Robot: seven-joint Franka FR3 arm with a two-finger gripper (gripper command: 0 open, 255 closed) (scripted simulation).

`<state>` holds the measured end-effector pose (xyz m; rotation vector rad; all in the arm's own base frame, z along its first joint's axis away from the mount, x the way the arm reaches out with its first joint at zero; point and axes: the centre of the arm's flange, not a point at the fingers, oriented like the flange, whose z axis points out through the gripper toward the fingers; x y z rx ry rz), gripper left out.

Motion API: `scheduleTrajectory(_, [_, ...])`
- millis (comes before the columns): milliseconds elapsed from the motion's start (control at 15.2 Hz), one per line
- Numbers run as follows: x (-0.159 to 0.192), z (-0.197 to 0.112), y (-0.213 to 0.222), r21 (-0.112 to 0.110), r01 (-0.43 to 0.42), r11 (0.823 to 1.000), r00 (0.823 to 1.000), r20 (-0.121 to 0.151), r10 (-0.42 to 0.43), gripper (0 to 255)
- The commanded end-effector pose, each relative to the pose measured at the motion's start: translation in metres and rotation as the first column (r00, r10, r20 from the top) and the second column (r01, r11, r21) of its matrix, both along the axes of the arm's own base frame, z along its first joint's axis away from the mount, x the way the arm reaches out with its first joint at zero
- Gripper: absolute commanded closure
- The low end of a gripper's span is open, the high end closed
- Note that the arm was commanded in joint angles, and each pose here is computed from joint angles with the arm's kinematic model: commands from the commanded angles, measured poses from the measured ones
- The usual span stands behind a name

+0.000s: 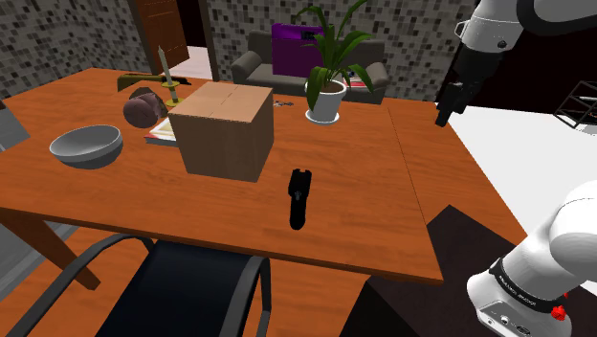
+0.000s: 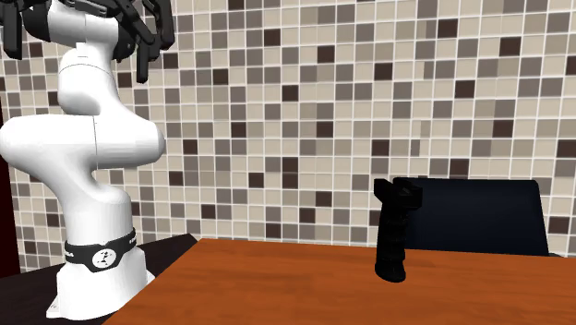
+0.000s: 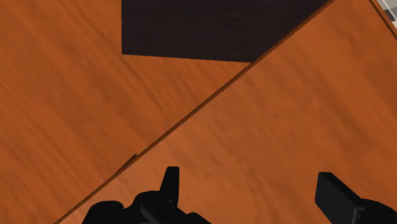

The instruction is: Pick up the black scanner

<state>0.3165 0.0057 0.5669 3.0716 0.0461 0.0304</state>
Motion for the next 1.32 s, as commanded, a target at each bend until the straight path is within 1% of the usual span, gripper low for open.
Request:
scheduleTrajectory(0, [0.0, 0.0, 0.0, 0.0, 0.0, 1.0, 1.0, 0.0, 0.0, 0])
scheduleTrajectory(594, [0.025, -0.034, 0.109, 0.017, 0.106, 0.994, 0.994, -0.001, -0.106, 0])
scheduleTrajectory(1254, [0.065, -0.07, 0.227, 0.035, 0.222, 0.974, 0.975, -0.004, -0.222, 0])
